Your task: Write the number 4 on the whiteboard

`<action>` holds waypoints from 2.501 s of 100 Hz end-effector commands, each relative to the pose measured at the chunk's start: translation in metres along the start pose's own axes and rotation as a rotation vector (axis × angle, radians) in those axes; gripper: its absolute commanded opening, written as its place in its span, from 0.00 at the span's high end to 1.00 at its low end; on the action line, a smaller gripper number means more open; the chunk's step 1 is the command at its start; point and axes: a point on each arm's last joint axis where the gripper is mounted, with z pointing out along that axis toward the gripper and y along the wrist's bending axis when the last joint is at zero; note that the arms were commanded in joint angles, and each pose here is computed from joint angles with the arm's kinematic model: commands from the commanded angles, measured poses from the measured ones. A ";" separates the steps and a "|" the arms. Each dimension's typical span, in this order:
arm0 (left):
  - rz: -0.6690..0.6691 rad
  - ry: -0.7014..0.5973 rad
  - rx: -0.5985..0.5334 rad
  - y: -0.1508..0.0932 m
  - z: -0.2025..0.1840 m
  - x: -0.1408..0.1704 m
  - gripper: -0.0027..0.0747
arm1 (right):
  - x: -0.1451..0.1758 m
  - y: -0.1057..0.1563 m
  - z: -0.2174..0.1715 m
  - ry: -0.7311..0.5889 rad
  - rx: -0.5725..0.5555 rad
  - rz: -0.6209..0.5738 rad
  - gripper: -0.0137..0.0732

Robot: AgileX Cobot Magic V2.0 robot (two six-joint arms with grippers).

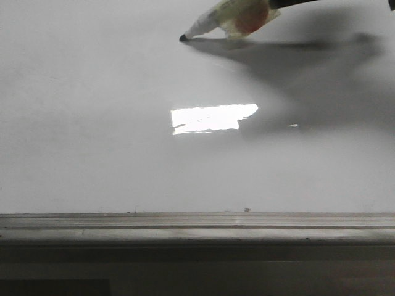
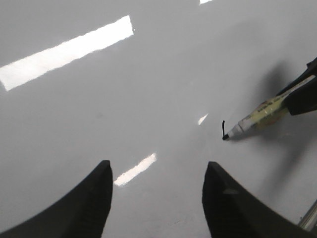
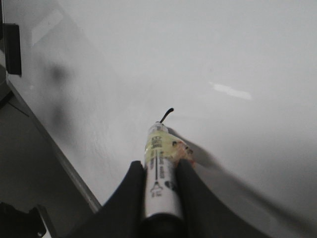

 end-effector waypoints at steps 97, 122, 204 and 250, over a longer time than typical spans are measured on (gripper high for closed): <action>-0.039 -0.103 -0.017 0.000 -0.006 -0.015 0.49 | -0.005 0.025 -0.047 -0.031 0.228 -0.059 0.90; -0.033 -0.104 -0.016 0.000 -0.006 -0.015 0.49 | -0.012 0.028 -0.046 -0.102 0.188 -0.039 0.90; -0.031 -0.109 -0.022 0.000 -0.006 -0.015 0.49 | -0.011 0.017 -0.019 0.004 0.126 -0.016 0.90; -0.044 -0.119 -0.014 0.000 -0.006 -0.016 0.49 | 0.001 0.033 -0.030 0.087 0.021 -0.032 0.90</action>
